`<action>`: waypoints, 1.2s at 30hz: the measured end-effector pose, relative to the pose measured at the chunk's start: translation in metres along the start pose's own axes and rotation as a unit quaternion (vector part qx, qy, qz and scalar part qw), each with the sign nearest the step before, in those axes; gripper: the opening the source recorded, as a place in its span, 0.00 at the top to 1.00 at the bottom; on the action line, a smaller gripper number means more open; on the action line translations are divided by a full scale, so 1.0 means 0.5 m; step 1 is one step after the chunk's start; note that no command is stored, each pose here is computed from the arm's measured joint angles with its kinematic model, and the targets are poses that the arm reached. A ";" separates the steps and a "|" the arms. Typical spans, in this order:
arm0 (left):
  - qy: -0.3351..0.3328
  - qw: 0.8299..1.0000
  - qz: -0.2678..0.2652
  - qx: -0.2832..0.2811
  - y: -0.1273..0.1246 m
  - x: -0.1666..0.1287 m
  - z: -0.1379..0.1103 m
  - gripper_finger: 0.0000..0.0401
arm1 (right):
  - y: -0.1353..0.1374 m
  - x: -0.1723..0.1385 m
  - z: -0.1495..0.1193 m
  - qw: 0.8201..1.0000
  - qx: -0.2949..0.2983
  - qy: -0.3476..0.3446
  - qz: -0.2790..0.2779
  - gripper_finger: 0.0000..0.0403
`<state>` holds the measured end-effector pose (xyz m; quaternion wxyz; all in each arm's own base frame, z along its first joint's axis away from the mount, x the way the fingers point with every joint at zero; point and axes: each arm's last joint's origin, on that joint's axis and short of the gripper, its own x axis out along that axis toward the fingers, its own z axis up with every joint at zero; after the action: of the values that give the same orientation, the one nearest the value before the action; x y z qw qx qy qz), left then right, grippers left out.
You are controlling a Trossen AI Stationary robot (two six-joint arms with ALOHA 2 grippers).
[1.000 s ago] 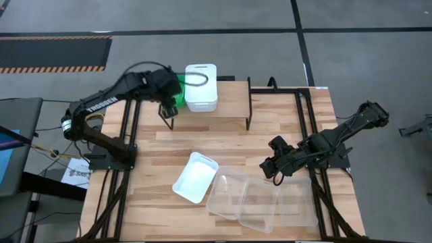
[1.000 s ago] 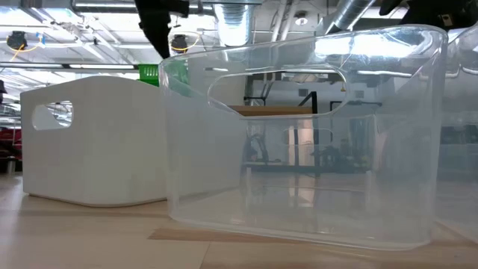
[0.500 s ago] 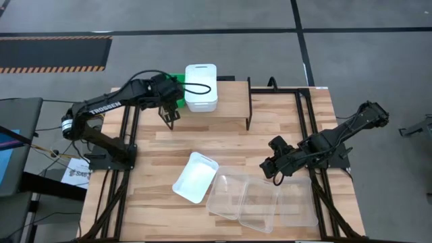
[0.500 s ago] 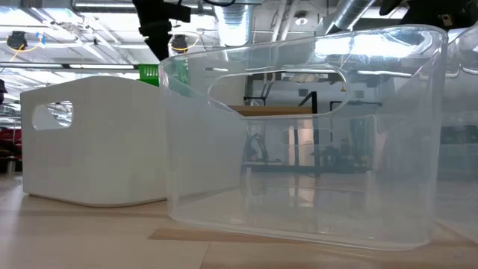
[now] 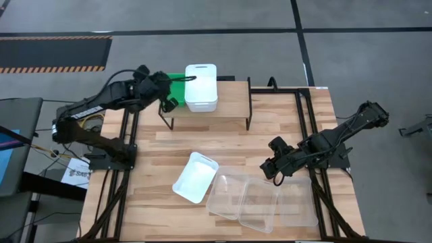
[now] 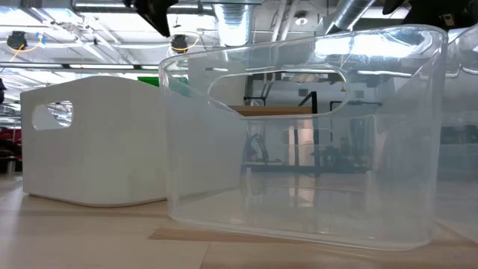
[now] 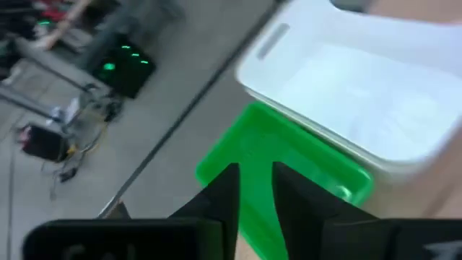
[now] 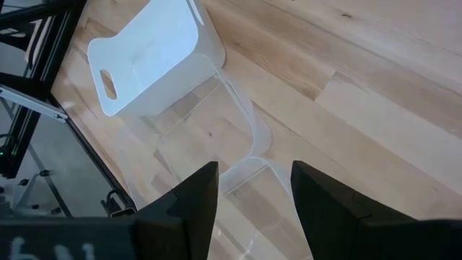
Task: Stack baskets on shelf by color
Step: Stack the white bin on top of the white bin on the shelf
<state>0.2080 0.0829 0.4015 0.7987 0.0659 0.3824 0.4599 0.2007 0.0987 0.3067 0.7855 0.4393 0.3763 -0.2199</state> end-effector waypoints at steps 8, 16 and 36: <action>-0.052 0.983 -0.175 -0.005 -0.055 0.004 -0.021 0.99 | -0.001 0.000 0.000 1.000 -0.008 0.000 -0.001 0.50; -0.004 0.889 -0.448 0.096 -0.161 -0.043 -0.045 0.88 | -0.001 0.000 0.000 1.000 -0.009 0.001 -0.001 0.50; 0.206 0.840 -0.468 0.183 -0.393 -0.107 -0.154 0.53 | 0.026 0.070 0.056 0.994 -0.105 -0.036 0.009 0.50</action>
<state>0.2757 -0.0900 0.2875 0.7952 -0.0722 0.6004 -0.0440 0.2424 0.0811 0.2952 0.8423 0.3495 0.3649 -0.1877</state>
